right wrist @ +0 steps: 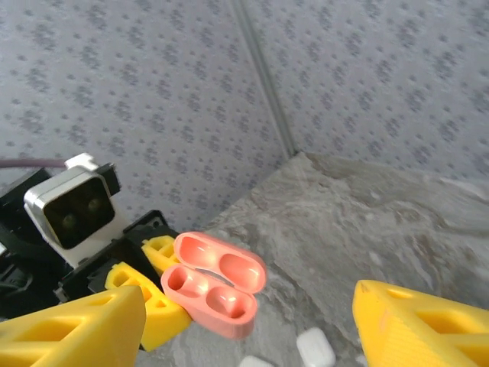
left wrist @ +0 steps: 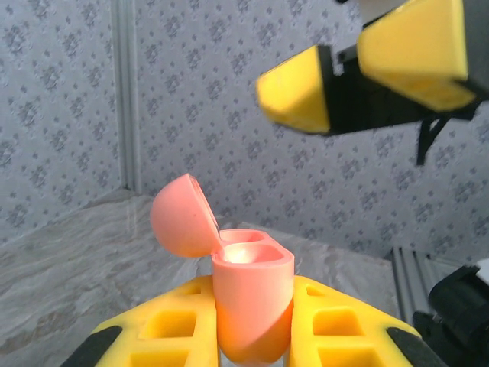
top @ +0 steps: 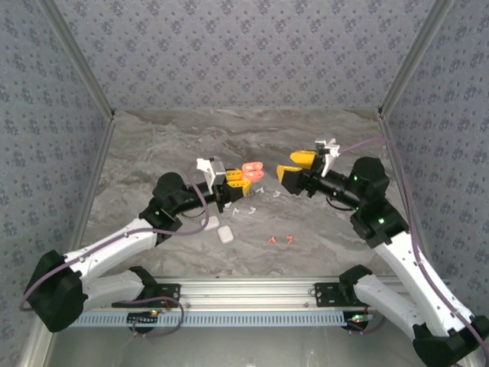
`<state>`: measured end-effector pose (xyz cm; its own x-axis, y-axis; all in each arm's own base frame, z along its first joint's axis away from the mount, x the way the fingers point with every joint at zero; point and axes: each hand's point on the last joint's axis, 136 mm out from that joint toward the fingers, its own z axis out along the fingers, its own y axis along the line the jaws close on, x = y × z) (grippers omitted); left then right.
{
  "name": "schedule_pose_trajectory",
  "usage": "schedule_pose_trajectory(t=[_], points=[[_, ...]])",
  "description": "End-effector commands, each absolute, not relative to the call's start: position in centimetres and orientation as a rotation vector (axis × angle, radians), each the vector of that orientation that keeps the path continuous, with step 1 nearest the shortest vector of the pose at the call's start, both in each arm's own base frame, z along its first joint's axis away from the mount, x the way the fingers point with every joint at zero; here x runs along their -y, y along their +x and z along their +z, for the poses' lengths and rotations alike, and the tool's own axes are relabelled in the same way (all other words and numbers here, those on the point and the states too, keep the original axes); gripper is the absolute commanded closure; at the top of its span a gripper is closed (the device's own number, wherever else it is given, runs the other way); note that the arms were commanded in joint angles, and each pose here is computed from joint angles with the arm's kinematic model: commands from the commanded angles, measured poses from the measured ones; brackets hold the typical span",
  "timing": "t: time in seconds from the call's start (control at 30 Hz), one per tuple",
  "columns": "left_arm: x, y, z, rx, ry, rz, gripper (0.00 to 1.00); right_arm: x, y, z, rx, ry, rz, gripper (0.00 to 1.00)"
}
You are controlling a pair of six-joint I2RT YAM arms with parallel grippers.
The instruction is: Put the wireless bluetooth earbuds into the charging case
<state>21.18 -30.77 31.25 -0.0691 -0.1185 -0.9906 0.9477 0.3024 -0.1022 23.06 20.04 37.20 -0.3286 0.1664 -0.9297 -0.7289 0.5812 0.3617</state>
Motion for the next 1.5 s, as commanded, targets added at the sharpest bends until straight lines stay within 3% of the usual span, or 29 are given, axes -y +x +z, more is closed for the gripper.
schedule_pose_trajectory(t=[0.0,0.23,0.5,0.93,1.47], points=[[29.6,20.4,32.9,-1.201,0.852,-1.004,1.0,-16.9,23.6,30.8,-1.993,-0.227,0.855,0.29],[28.6,18.8,32.2,-1.198,0.873,-1.009,1.0,-15.0,21.4,19.0,-2.397,0.13,0.793,0.38],[28.1,18.2,32.4,-1.198,0.886,-1.007,1.0,-15.4,18.3,9.1,-2.656,0.262,0.717,0.46],[28.5,18.3,32.2,-1.217,0.884,-1.027,1.0,-16.0,18.6,5.6,-2.744,0.21,0.587,0.55],[28.7,18.5,32.2,-1.241,0.89,-1.034,1.0,-16.2,18.4,3.3,-2.811,0.178,0.535,0.57]])
